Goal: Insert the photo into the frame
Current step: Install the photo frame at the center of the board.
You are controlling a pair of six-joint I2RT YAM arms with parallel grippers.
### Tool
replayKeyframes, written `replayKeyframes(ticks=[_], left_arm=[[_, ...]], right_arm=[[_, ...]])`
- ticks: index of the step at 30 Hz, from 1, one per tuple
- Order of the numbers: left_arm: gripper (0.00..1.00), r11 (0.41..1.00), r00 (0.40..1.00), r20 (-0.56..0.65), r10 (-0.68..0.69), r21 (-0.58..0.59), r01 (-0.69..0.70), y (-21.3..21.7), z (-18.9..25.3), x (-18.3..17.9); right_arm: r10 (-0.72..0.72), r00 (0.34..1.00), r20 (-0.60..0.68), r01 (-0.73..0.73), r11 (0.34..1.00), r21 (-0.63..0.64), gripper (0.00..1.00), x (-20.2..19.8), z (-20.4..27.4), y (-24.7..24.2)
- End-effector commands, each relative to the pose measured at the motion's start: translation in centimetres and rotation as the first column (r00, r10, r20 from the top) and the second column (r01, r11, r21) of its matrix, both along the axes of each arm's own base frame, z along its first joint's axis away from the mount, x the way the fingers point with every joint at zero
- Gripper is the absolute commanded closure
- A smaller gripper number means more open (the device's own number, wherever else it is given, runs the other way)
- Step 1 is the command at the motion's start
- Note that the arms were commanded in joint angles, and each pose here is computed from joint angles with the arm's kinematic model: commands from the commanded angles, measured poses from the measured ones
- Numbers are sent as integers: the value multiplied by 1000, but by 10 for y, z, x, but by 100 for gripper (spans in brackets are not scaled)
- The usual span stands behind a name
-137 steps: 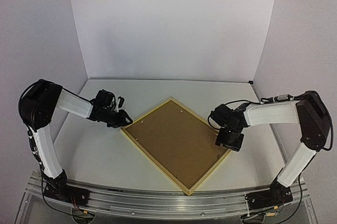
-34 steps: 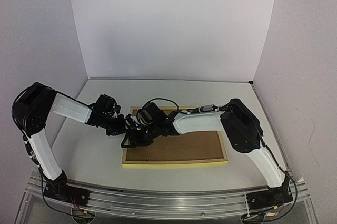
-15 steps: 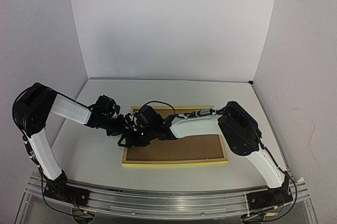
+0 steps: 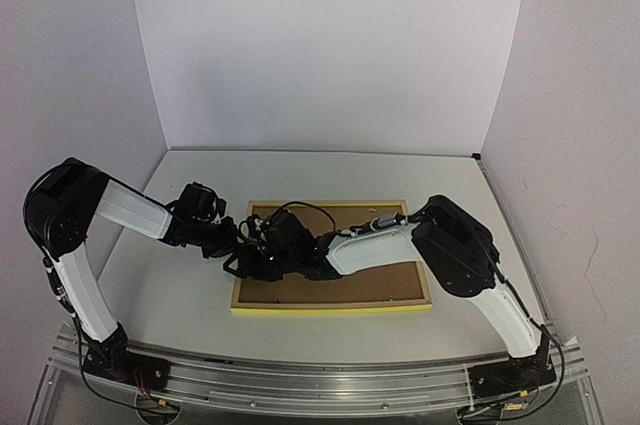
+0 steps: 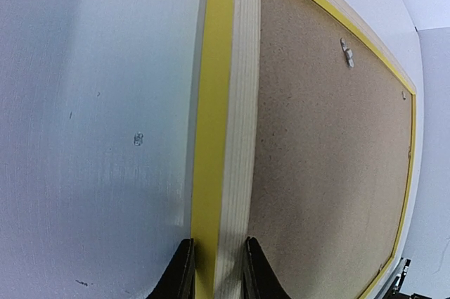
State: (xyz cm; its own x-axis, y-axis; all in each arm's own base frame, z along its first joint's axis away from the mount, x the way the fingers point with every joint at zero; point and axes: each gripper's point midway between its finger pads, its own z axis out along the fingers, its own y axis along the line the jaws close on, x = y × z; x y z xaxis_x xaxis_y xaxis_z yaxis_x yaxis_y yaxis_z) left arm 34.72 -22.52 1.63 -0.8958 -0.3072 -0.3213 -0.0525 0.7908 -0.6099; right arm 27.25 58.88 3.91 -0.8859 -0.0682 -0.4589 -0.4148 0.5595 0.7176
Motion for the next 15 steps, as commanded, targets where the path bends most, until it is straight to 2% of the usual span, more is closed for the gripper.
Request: replayKeyframes(ticks=[1, 10, 15], left_arm=[[100, 999, 988, -149, 27, -20, -30, 1, -20, -27], [100, 999, 990, -136, 32, -15, -35, 0, -16, -21], [100, 999, 990, -138, 28, -17, -31, 1, -17, -25]], right_arm=[[-78, 997, 3, 78, 996, -38, 40, 12, 8, -19], [1, 999, 32, -3, 999, 54, 35, -2, 79, -32], [-52, 997, 58, 50, 998, 31, 33, 7, 90, -65]])
